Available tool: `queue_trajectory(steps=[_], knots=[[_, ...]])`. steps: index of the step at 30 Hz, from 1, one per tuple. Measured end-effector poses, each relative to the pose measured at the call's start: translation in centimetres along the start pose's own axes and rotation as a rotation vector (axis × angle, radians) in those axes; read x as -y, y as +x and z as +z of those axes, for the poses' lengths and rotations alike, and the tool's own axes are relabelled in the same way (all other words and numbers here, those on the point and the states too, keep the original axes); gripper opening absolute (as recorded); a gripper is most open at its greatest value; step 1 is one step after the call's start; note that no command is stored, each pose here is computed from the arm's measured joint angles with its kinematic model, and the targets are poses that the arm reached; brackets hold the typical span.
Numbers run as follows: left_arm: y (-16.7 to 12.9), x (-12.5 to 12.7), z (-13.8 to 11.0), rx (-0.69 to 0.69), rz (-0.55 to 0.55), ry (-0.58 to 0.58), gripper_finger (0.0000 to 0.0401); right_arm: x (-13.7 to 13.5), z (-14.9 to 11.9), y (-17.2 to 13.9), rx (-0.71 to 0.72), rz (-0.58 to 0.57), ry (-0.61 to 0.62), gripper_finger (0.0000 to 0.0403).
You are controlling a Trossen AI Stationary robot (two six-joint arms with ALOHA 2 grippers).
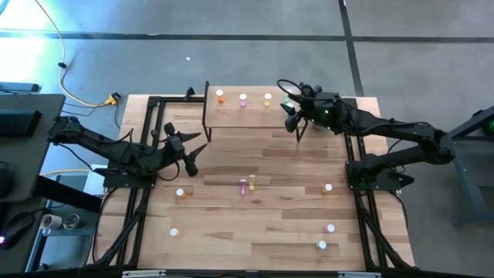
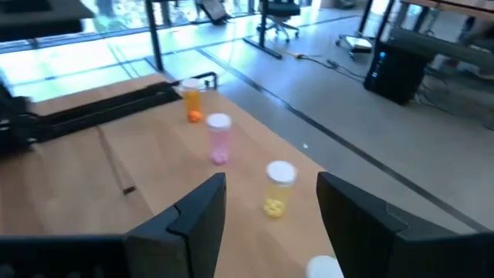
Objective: Pick and place medicine bottles onto shelf by color
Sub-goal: Put the left orange pill bottle on the shelf aligned with the other orange pill bottle
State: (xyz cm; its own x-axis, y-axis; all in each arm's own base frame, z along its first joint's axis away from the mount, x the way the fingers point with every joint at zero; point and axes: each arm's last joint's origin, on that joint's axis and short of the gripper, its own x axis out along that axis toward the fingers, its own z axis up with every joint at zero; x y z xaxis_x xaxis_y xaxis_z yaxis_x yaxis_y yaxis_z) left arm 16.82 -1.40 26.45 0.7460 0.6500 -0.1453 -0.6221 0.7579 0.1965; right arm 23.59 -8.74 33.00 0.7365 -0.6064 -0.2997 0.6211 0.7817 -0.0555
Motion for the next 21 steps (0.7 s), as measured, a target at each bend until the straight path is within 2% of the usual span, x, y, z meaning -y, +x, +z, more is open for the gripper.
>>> queue_trajectory(steps=[3,6,13,17,21], knots=[[-0.5,0.5,-0.4,-0.024,-0.060,-0.004,0.0193,-0.9,0.0,-0.4,0.005,0.038,-0.010,0.0195],[-0.9,1.0,-1.4,-0.100,-0.170,-0.009,0.0193,-1.8,-0.1,-0.8,-0.001,0.076,-0.024,0.0195],[-2.1,1.7,-3.6,-0.380,-0.420,-0.163,0.0193,-3.8,-0.4,-1.7,-0.011,0.156,-0.010,0.0195],[-3.0,2.0,-4.4,-0.512,-0.515,-0.201,0.0193,-4.5,-0.6,-2.1,-0.023,0.187,0.031,0.0195],[-4.0,2.0,-5.5,-0.658,-0.560,-0.192,0.0193,-5.3,-0.9,-2.5,-0.043,0.218,0.054,0.0195]])
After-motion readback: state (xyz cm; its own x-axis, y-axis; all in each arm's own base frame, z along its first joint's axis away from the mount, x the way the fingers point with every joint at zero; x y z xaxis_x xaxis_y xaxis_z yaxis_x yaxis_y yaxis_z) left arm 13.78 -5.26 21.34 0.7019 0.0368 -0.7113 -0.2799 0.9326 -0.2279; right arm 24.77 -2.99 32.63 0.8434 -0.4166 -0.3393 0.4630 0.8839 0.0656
